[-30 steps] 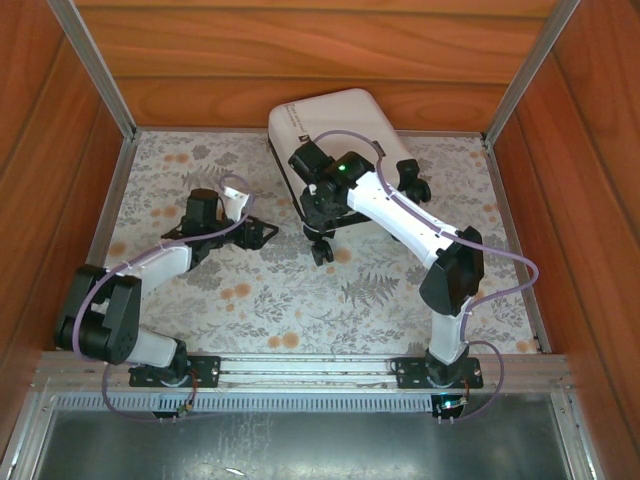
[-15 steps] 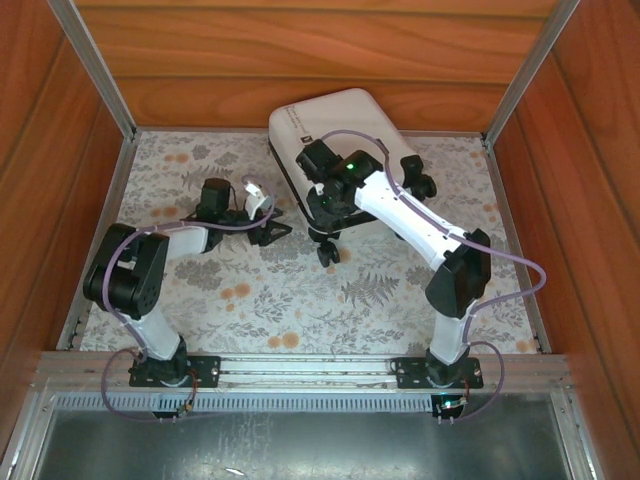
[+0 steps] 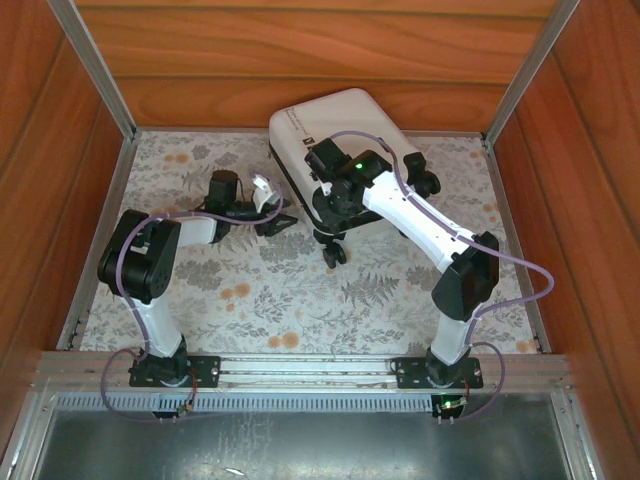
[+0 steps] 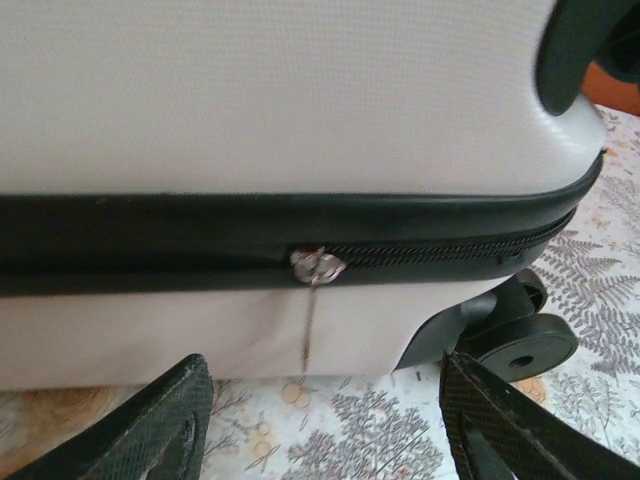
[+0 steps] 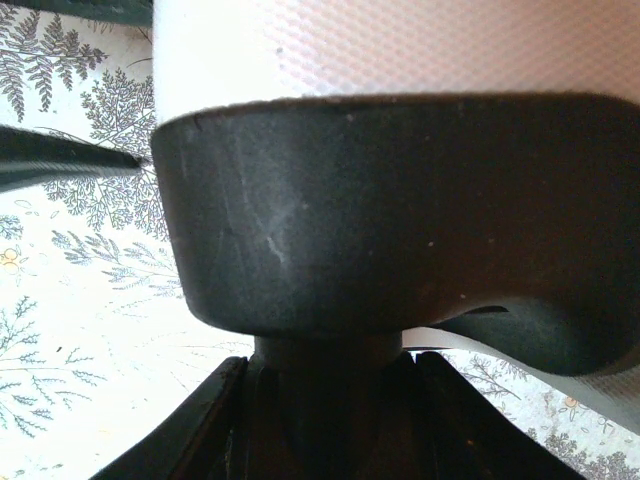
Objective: Pack the luggage
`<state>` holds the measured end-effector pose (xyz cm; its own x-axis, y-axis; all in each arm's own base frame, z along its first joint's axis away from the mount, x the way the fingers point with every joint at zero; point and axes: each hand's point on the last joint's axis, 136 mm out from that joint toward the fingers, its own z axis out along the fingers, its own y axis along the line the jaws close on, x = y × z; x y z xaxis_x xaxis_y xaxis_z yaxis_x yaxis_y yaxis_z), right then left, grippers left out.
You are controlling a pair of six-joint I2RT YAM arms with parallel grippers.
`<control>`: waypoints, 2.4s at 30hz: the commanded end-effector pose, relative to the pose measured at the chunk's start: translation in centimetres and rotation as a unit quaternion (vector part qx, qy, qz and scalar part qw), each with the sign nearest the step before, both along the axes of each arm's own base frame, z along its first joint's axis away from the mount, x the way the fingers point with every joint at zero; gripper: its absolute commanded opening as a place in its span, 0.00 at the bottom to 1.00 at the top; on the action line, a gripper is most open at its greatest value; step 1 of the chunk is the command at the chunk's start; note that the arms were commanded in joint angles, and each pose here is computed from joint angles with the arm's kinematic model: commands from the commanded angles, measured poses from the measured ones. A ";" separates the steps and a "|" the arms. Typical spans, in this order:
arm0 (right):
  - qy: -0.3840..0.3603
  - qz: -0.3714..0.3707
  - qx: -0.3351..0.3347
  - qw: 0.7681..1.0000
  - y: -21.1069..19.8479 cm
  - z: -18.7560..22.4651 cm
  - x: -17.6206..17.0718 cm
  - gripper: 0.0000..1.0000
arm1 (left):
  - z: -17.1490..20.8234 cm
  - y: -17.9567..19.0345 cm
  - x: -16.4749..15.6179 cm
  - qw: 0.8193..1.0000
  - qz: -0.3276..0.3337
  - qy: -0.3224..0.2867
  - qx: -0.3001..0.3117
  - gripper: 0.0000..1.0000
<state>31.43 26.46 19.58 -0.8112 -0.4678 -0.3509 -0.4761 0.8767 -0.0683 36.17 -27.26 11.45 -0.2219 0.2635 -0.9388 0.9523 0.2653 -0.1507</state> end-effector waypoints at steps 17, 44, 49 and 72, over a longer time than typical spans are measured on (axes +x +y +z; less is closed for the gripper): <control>-0.069 -0.010 0.064 0.996 0.5 4.8 1.4 0.00 | 0.5 -3.3 1.6 0.999 -0.003 -0.051 -0.012 0.36; -0.035 0.011 0.143 0.989 4.5 7.7 0.9 0.00 | 2.8 -2.9 -5.5 0.999 -0.012 -0.049 -0.021 0.00; -0.023 -0.020 0.176 0.984 5.4 8.1 1.1 0.00 | 3.6 -3.4 -8.4 0.999 -0.015 -0.041 -0.024 0.00; -0.014 -0.069 0.282 0.957 16.7 5.3 1.1 0.00 | 3.9 -6.9 -15.0 0.981 0.191 -0.034 0.003 0.00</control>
